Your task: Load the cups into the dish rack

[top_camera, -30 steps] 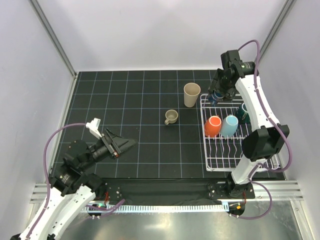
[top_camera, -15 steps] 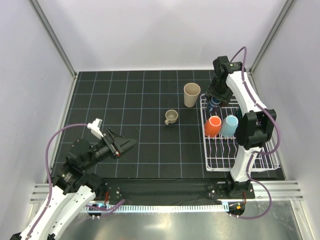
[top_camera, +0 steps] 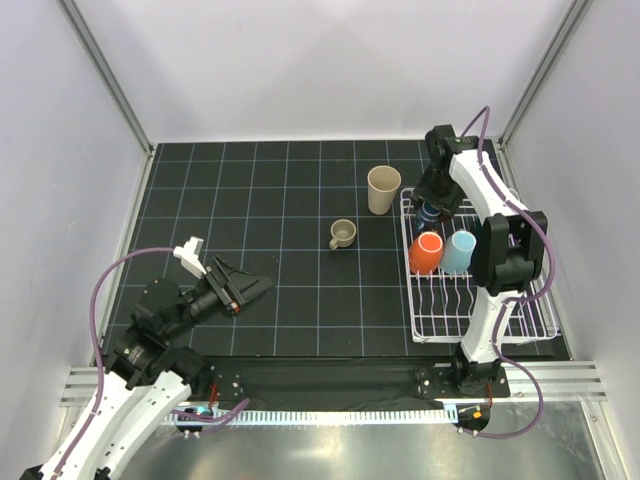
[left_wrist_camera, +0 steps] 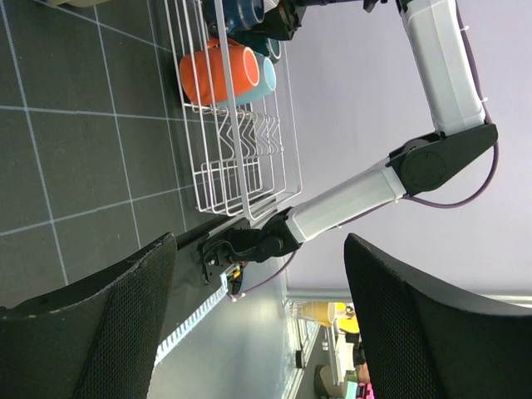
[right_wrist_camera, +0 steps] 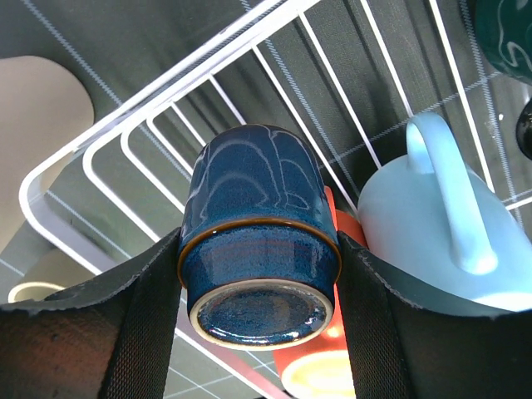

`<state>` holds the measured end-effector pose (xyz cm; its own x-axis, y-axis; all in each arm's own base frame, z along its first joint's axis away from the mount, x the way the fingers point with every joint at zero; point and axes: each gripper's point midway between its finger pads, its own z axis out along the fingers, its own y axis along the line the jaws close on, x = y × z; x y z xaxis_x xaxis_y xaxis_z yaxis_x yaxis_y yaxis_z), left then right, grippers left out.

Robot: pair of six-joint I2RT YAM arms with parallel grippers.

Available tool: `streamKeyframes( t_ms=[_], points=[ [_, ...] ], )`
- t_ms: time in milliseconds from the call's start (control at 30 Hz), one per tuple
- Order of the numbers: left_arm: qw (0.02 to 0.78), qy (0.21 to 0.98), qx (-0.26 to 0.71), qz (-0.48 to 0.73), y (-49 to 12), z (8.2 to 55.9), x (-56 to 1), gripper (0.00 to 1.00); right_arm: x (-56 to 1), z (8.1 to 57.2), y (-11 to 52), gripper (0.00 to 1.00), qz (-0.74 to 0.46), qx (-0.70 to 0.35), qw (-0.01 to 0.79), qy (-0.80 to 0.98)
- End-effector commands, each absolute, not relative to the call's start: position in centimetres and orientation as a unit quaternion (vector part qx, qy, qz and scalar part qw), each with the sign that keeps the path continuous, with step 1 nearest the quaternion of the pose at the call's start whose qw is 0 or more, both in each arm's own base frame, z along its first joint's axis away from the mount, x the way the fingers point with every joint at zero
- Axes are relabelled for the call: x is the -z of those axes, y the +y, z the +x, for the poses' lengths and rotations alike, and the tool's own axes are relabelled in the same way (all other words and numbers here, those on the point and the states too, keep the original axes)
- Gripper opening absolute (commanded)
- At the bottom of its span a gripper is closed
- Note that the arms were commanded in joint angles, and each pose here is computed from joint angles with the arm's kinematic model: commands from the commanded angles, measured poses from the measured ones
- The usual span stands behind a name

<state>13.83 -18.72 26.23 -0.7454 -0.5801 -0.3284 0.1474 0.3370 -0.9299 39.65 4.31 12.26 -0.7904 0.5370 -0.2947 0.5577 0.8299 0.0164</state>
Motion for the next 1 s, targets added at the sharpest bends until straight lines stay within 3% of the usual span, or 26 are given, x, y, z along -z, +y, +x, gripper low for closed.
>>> streamKeyframes(
  t_ms=[0,567,800,967],
  points=[
    [0.340,0.742,0.560,-0.143,-18.4,13.8,-26.8,0.79,-12.2,40.9,3.9,0.04,0.316,0.035,0.174,0.932],
    [0.332,0.754,0.549,-0.140,-18.6,14.0,-25.8,0.80,-9.2,40.1,4.3,0.05,0.329,0.030,0.157,0.931],
    [0.331,0.754,0.549,-0.141,-18.5,13.8,-25.7,0.81,-8.9,40.3,4.5,0.28,0.320,0.026,0.151,0.935],
    [0.327,0.754,0.550,-0.145,-18.5,13.8,-25.5,0.81,-9.3,40.5,4.6,0.50,0.309,0.022,0.154,0.938]
  ],
)
